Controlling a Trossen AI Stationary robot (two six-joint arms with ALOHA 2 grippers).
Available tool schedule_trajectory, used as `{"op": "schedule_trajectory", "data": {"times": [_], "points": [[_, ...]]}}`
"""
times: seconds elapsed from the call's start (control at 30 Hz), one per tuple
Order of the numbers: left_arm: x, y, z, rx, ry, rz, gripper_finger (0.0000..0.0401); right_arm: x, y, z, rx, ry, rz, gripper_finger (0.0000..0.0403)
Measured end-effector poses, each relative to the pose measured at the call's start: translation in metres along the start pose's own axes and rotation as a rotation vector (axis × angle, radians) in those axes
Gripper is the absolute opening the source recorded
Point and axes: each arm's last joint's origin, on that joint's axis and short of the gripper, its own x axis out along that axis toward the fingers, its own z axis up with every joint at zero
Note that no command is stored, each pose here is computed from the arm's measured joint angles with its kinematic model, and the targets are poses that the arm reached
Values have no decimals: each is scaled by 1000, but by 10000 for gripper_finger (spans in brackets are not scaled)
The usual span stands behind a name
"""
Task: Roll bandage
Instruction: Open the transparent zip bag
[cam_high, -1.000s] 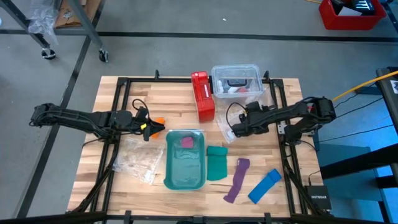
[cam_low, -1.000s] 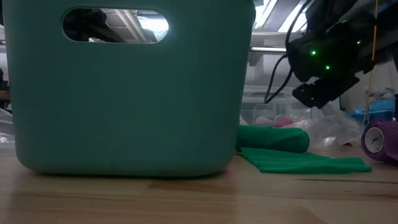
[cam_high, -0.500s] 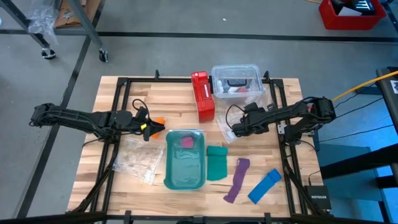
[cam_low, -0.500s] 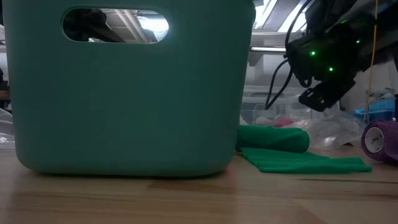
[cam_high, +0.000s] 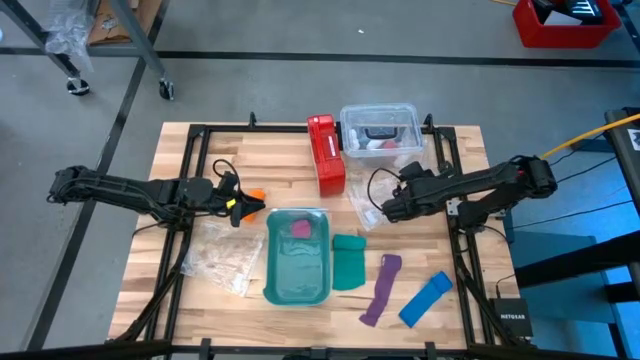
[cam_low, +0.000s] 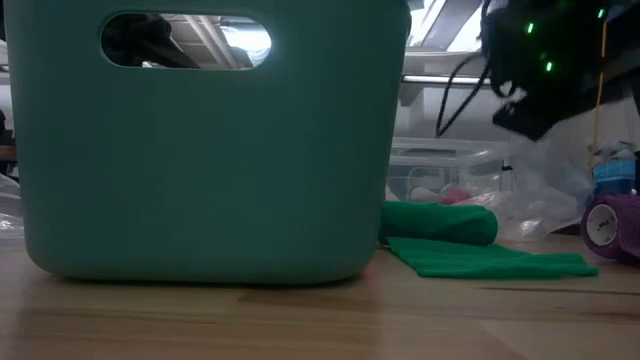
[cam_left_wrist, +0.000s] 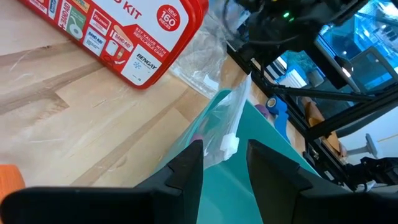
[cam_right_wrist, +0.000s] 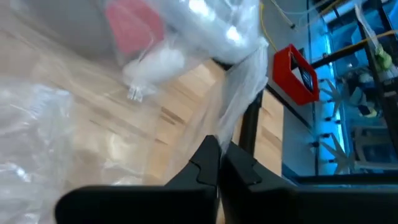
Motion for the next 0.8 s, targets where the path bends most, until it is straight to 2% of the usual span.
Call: {"op": "schedule_trajectory", "data": {"times": [0.3, 0.57, 0.8], "points": [[0, 0, 0, -2, -4, 2, 114, -46, -34, 17, 32, -93, 192, 2], [3, 1, -1, -65, -6, 27, 114, -90, -69, 33, -9, -146, 437, 1], [15, 4, -7, 1, 34, 69, 114, -131, -101, 49, -31, -256, 642, 1]]}}
